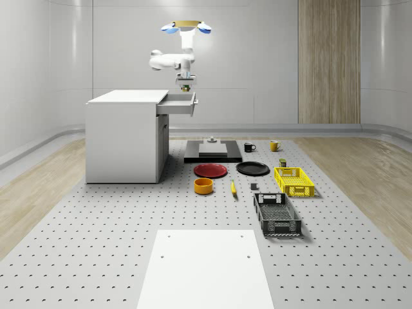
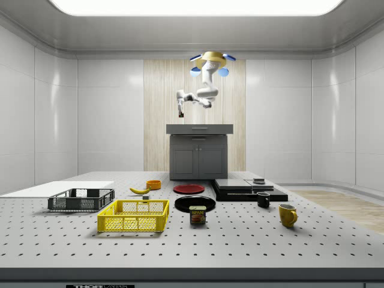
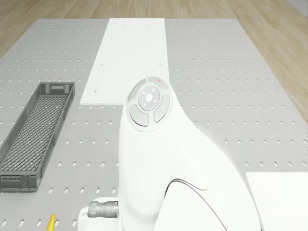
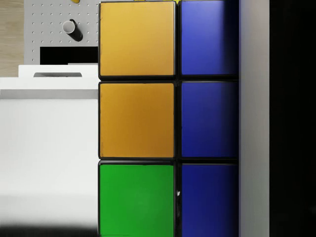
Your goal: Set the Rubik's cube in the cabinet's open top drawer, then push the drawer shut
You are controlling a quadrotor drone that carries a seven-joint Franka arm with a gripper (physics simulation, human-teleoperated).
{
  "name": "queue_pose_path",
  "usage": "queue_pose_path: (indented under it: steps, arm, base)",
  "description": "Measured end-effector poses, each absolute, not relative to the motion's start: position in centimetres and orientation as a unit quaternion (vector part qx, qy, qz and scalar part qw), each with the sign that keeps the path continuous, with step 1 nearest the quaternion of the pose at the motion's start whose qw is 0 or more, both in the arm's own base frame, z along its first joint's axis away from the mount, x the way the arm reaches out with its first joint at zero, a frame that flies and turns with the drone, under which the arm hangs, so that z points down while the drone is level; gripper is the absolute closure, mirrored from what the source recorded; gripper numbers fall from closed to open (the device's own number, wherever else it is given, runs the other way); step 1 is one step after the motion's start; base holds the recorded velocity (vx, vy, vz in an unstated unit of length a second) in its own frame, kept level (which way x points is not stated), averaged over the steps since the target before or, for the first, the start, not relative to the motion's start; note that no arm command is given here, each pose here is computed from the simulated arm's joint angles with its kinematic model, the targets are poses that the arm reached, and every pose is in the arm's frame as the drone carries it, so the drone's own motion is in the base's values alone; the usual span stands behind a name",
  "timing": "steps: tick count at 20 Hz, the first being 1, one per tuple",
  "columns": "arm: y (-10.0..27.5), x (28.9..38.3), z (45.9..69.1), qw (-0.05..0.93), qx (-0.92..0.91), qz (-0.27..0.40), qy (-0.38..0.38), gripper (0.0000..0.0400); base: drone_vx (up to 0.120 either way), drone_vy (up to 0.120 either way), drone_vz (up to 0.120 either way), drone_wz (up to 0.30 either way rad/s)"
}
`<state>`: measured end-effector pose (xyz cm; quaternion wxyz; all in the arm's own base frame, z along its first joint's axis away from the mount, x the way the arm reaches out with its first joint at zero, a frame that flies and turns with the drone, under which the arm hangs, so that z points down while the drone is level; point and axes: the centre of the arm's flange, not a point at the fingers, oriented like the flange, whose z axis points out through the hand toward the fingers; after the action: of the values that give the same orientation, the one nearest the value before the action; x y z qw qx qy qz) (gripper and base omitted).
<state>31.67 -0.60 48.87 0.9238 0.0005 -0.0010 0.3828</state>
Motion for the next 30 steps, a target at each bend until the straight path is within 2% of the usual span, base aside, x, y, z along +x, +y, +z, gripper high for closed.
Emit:
queue_pose_path:
  steps: [3, 8, 12, 16, 30]
  arm:
    - [-0.6, 31.67, 48.9, 0.924, 0.000, 0.383, -0.001, 0.0075]
    - [-0.6, 31.67, 48.9, 0.924, 0.000, 0.383, -0.001, 0.0075]
    - [-0.6, 31.67, 48.9, 0.924, 0.000, 0.383, -0.001, 0.0075]
    - [-0.6, 31.67, 49.7, 0.924, 0.000, 0.383, -0.001, 0.0075]
    - [-0.6, 31.67, 54.8, 0.924, 0.000, 0.383, -0.001, 0.0075]
  base:
    - [0.000, -0.120, -0.013, 0.000]
    - [0.000, -0.120, -0.120, 0.000]
    - [0.000, -0.120, 0.000, 0.000]
    - [0.000, -0.010, 0.000, 0.000]
    - [0.000, 0.000, 0.000, 0.000]
